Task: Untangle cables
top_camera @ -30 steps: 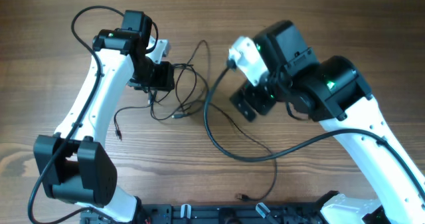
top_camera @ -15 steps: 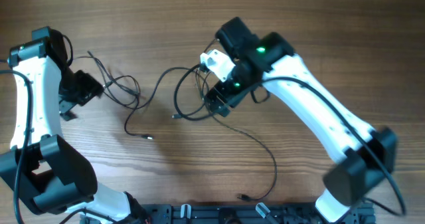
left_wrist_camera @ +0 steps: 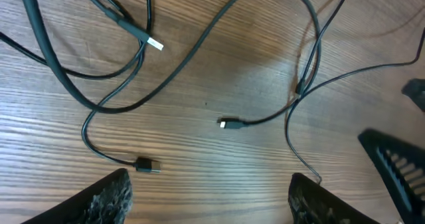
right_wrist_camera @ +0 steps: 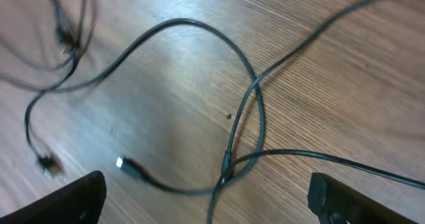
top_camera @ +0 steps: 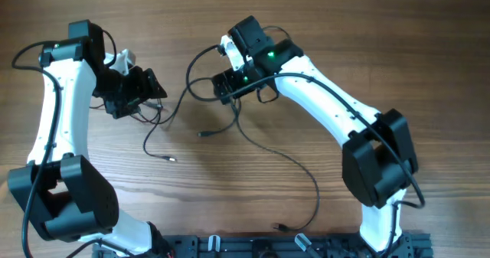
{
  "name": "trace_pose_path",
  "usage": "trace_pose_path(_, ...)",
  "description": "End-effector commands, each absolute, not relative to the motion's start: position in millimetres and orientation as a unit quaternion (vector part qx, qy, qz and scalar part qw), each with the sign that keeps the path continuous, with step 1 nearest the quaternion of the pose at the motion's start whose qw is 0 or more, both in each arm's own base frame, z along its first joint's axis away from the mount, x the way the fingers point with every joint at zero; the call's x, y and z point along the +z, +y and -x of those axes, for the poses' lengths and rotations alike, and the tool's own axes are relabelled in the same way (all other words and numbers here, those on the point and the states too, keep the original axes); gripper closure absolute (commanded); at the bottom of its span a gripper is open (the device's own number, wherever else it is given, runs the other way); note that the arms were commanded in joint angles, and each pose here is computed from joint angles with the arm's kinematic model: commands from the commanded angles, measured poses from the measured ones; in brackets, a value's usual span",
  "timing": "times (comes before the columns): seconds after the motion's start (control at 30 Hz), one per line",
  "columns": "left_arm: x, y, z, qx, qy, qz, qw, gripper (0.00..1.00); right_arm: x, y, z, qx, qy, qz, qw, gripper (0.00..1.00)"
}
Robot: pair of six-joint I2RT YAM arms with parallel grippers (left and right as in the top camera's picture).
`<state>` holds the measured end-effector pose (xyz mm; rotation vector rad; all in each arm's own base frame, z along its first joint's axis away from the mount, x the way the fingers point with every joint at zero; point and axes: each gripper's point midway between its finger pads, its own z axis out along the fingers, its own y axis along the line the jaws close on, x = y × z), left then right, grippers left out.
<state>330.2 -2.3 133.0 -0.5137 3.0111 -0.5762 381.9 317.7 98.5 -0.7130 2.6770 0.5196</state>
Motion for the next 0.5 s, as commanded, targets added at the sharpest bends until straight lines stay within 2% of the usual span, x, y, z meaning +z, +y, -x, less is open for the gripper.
trace_pose_path(0.0, 132, -5, -331, -0.195, 0.966, 0.171, 0.014, 0.22, 70, 304, -390, 0.153, 0.974, 0.105, 0.13, 0.0)
trace_pose_path(0.07, 132, -5, -331, -0.195, 0.966, 0.171, 0.014, 0.22, 56, 295, -389, 0.13, 0.983, 0.051, 0.115, 0.0)
trace_pose_path(0.17, 132, -5, -331, -0.195, 0.966, 0.171, 0.015, 0.21, 49, 295, -388, 0.127, 0.985, 0.048, 0.107, 0.01)
trace_pose_path(0.2, 132, -5, -331, -0.195, 0.966, 0.171, 0.015, 0.21, 47, 295, -388, 0.126, 0.985, 0.048, 0.106, 0.03)
trace_pose_path(0.23, 132, -5, -331, -0.195, 0.966, 0.171, 0.015, 0.21, 45, 295, -388, 0.125, 0.985, 0.048, 0.105, 0.19)
trace_pose_path(0.27, 132, -5, -331, -0.195, 0.966, 0.171, 0.014, 0.21, 44, 296, -389, 0.126, 0.985, 0.048, 0.107, 0.25)
trace_pose_path(0.3, 132, -5, -331, -0.195, 0.966, 0.171, 0.015, 0.21, 42, 297, -391, 0.128, 0.985, 0.048, 0.109, 0.27)
trace_pose_path(0.47, 132, -5, -331, -0.195, 0.966, 0.171, 0.013, 0.2, 16, 299, -392, 0.139, 0.983, 0.04, 0.116, 0.28)
